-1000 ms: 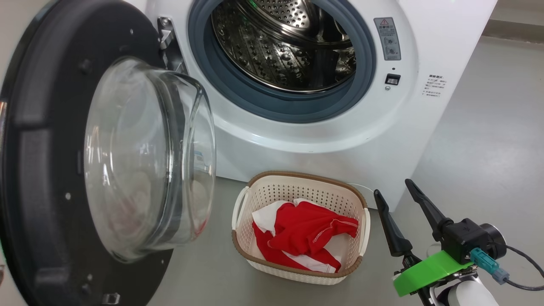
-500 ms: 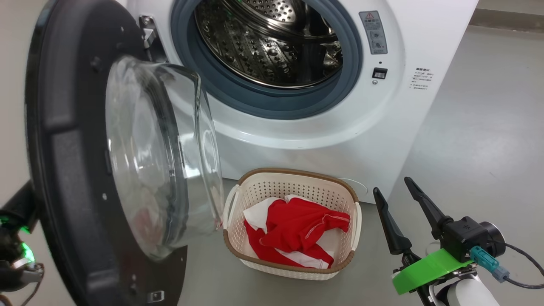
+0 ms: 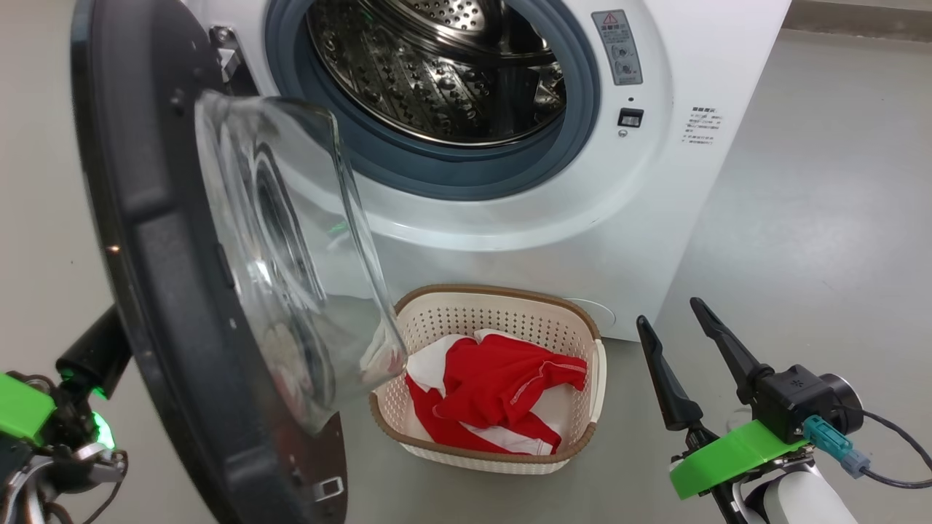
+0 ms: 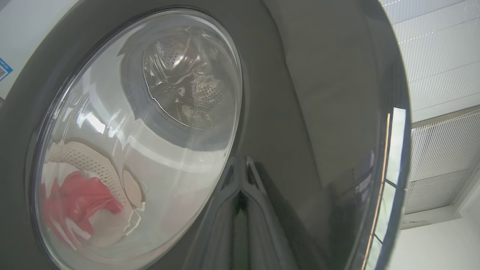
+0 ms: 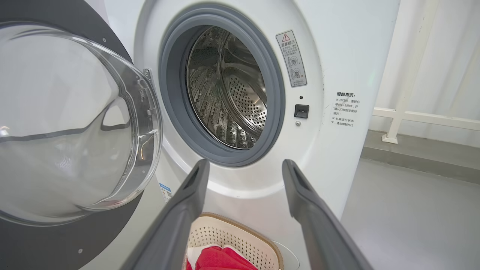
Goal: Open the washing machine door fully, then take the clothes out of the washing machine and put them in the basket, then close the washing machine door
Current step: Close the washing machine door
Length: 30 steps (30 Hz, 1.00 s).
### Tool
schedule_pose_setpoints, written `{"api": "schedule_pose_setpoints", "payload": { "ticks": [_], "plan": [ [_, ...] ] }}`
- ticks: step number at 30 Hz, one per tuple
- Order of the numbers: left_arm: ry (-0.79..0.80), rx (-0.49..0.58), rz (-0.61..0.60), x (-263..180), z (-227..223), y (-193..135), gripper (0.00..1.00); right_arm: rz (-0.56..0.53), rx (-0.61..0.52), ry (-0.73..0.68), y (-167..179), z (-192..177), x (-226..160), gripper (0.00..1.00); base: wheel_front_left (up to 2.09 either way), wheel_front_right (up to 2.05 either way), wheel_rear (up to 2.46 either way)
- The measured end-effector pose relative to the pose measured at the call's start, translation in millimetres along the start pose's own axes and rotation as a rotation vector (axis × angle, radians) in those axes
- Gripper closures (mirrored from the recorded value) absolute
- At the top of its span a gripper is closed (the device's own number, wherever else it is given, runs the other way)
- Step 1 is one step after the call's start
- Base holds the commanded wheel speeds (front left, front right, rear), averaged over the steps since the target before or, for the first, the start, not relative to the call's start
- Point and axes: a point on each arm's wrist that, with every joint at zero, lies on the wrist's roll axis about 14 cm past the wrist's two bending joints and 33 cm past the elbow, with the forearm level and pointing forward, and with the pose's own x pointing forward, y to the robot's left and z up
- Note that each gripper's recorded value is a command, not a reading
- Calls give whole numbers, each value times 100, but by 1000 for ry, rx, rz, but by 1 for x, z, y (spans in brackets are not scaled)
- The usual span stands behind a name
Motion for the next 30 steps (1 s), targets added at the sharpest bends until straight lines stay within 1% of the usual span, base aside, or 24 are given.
{"api": "schedule_pose_setpoints", "payload": {
  "ticks": [12, 19, 20, 21, 22, 23, 30],
  "plan": [
    [36, 6, -42, 8, -16, -12, 100, -17, -6, -3, -5, 3, -5, 0, 0, 0, 0],
    [3, 97, -22, 3, -18, -3, 100, -25, -11, -10, -7, 6, -7, 0, 0, 0, 0],
    [-5, 123, -12, 2, -16, -1, 84, -25, -11, -11, -7, 6, -8, 0, 0, 0, 0],
    [-18, 155, -1, 1, -14, 1, 59, -25, -11, -12, -6, 6, -8, 0, 0, 0, 0],
    [-30, 193, 11, 0, -11, 4, 24, -25, -11, -12, -6, 6, -8, 0, 0, 0, 0],
    [-49, 229, 26, -2, -8, 7, 0, -25, -10, -11, -6, 6, -8, 0, 0, 0, 0],
    [-175, 469, 102, -15, 13, 24, 0, -20, -9, -18, -4, 9, -9, 0, 0, 0, 0]
  ]
}}
